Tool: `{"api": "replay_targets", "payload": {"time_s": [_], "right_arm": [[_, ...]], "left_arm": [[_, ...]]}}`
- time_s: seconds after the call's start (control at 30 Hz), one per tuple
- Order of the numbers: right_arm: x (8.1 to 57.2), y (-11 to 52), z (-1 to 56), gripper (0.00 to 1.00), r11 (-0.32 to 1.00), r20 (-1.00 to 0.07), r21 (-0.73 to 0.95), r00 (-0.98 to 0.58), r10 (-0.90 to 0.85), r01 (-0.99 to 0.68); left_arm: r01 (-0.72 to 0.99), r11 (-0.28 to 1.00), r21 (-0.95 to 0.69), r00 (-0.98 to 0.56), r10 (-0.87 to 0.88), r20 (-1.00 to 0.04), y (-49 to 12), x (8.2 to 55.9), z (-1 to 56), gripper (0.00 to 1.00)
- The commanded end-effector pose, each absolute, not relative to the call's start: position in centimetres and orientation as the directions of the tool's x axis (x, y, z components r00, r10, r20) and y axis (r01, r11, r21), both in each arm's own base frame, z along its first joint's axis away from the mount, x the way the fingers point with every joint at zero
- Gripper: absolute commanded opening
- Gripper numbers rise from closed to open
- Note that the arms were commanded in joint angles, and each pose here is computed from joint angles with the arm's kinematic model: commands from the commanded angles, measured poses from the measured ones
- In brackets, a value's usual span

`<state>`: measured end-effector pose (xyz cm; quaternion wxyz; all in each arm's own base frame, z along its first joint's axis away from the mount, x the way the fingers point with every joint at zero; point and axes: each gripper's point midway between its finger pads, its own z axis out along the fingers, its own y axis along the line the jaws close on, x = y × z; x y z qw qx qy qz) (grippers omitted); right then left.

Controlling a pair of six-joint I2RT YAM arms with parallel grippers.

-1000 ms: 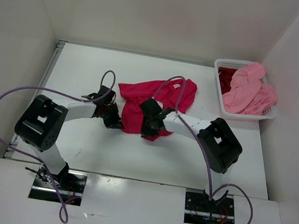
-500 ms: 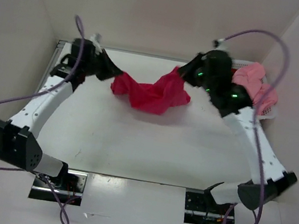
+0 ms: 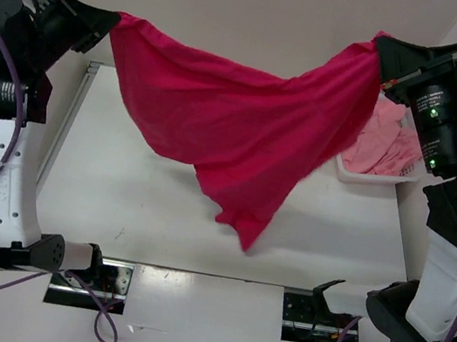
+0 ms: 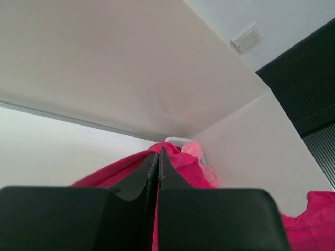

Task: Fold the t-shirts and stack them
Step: Flatten out the tshirt

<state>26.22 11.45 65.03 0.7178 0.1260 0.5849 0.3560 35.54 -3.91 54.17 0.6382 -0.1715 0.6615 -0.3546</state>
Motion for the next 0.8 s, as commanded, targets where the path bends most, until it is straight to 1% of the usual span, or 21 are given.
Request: {"api": "replay_targets", "payload": {"time_s": [0.0, 0.03, 0.07, 0.1, 0.13, 0.2, 0.23, 0.3, 0.33, 0.4, 0.47, 0.5, 0.57, 0.63, 0.67, 0.7, 0.77], "right_arm": [[31.4, 13.4, 59.3, 0.00, 0.770, -0.809, 0.578, -0.065, 0.584, -0.271], [32.6, 14.1, 57.9, 0.00, 0.772, -0.817, 0.572, -0.108, 0.566, -0.278], [34.5, 14.4, 55.2, 0.00, 0.772, -0.809, 0.587, -0.159, 0.565, -0.245], [37.0, 13.8, 52.8, 0.00, 0.780, -0.804, 0.594, -0.190, 0.563, -0.199], [38.1, 14.3, 51.1, 0.00, 0.777, -0.801, 0.595, -0.235, 0.551, -0.205], [40.8, 14.2, 47.4, 0.00, 0.785, -0.786, 0.601, -0.287, 0.547, -0.150], [42.8, 14.8, 44.9, 0.00, 0.794, -0.776, 0.596, -0.333, 0.535, -0.115], [44.3, 15.6, 45.7, 0.00, 0.784, -0.779, 0.603, -0.325, 0.537, -0.150], [45.8, 16.0, 46.3, 0.00, 0.781, -0.782, 0.603, -0.312, 0.540, -0.160], [47.1, 16.2, 47.5, 0.00, 0.780, -0.786, 0.603, -0.292, 0.546, -0.165], [48.1, 16.5, 50.4, 0.00, 0.769, -0.793, 0.605, -0.239, 0.560, -0.205], [47.1, 16.2, 54.3, 0.00, 0.755, -0.798, 0.602, -0.166, 0.580, -0.260], [47.2, 16.5, 55.6, 0.00, 0.738, -0.792, 0.607, -0.146, 0.593, -0.294], [45.9, 16.2, 58.4, 0.00, 0.704, -0.771, 0.619, -0.101, 0.628, -0.348], [44.8, 15.5, 59.9, 0.00, 0.700, -0.770, 0.611, -0.070, 0.635, -0.369], [44.3, 15.0, 60.6, 0.00, 0.694, -0.764, 0.614, -0.062, 0.642, -0.376], [43.3, 14.4, 61.2, 0.00, 0.694, -0.764, 0.610, -0.051, 0.643, -0.382]], "left_arm": [[0.148, 0.694, -0.704, -0.169, -0.684, -0.710, -3.2, 36.6, 51.3, 0.00], [0.140, 0.671, -0.728, -0.203, -0.700, -0.684, -3.4, 37.6, 49.8, 0.00], [0.138, 0.656, -0.742, -0.240, -0.704, -0.668, -3.7, 38.1, 48.3, 0.00], [0.113, 0.652, -0.750, -0.263, -0.708, -0.655, -3.5, 39.1, 46.4, 0.00], [0.052, 0.644, -0.763, -0.299, -0.719, -0.628, -3.1, 40.6, 42.9, 0.00], [-0.022, 0.635, -0.772, -0.343, -0.730, -0.591, -2.5, 42.7, 39.2, 0.00], [-0.024, 0.635, -0.772, -0.345, -0.731, -0.590, -2.4, 43.6, 38.6, 0.00], [-0.043, 0.620, -0.783, -0.366, -0.739, -0.565, -2.1, 45.9, 37.1, 0.00], [-0.036, 0.611, -0.791, -0.375, -0.742, -0.556, -2.3, 46.6, 37.2, 0.00], [-0.001, 0.595, -0.804, -0.365, -0.749, -0.553, -2.3, 48.3, 39.2, 0.00], [0.040, 0.588, -0.808, -0.347, -0.750, -0.563, -2.4, 48.9, 41.3, 0.00], [0.074, 0.581, -0.810, -0.333, -0.752, -0.570, -2.5, 49.2, 43.3, 0.00], [0.107, 0.575, -0.811, -0.311, -0.756, -0.576, -2.3, 49.1, 45.3, 0.00], [0.144, 0.560, -0.816, -0.293, -0.763, -0.576, -1.7, 48.5, 47.3, 0.00], [0.174, 0.566, -0.806, -0.272, -0.759, -0.592, -1.3, 48.2, 48.5, 0.00], [0.180, 0.546, -0.818, -0.271, -0.772, -0.575, -1.0, 48.1, 49.0, 0.00], [0.198, 0.543, -0.816, -0.259, -0.774, -0.578, -0.2, 47.9, 49.5, 0.00]]}}
